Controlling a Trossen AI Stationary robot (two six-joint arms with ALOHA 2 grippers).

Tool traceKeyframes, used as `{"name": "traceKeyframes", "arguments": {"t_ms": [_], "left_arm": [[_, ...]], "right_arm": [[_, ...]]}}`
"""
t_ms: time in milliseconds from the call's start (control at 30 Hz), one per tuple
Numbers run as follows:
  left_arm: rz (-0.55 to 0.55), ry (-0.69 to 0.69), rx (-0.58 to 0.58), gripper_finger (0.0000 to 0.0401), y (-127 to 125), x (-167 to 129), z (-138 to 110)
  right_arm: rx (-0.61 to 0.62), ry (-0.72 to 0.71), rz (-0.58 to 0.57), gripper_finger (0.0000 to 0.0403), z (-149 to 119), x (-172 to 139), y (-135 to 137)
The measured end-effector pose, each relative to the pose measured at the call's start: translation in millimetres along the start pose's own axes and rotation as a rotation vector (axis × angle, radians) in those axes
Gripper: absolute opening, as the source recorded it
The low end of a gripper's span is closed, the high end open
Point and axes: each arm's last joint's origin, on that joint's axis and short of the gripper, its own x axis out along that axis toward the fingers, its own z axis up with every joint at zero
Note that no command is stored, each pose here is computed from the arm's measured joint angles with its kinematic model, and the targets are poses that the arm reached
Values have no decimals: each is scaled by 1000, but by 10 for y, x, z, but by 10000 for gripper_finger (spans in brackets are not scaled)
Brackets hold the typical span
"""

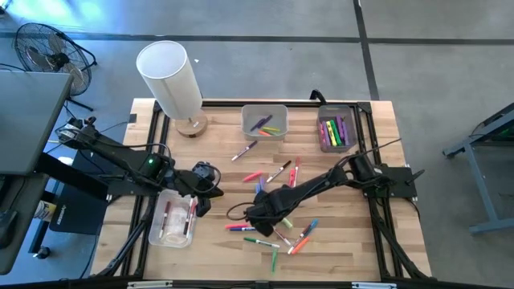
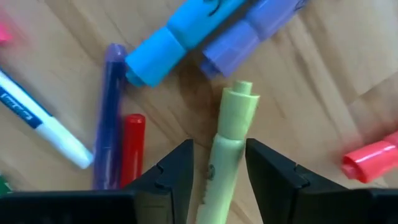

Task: Pick & Place Markers
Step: Put the light green highlighter pen into the black bin

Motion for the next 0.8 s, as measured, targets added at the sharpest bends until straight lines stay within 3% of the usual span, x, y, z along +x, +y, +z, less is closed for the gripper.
{"name": "traceKeyframes", "arguments": {"t_ms": [267, 500, 667, 800], "left_arm": [[0, 0, 0, 1, 0, 0, 0], [0, 0, 0, 1, 0, 0, 0], [0, -1, -1, 1, 0, 0, 1], [0, -1, -1, 1, 0, 0, 1]], "right_arm": [[10, 30, 13, 120, 30, 33, -16], [-20, 34, 17, 41, 75, 36, -47], [-27, 18, -2, 41, 84, 12, -70], [-32, -1, -32, 41, 25, -243, -152]]}}
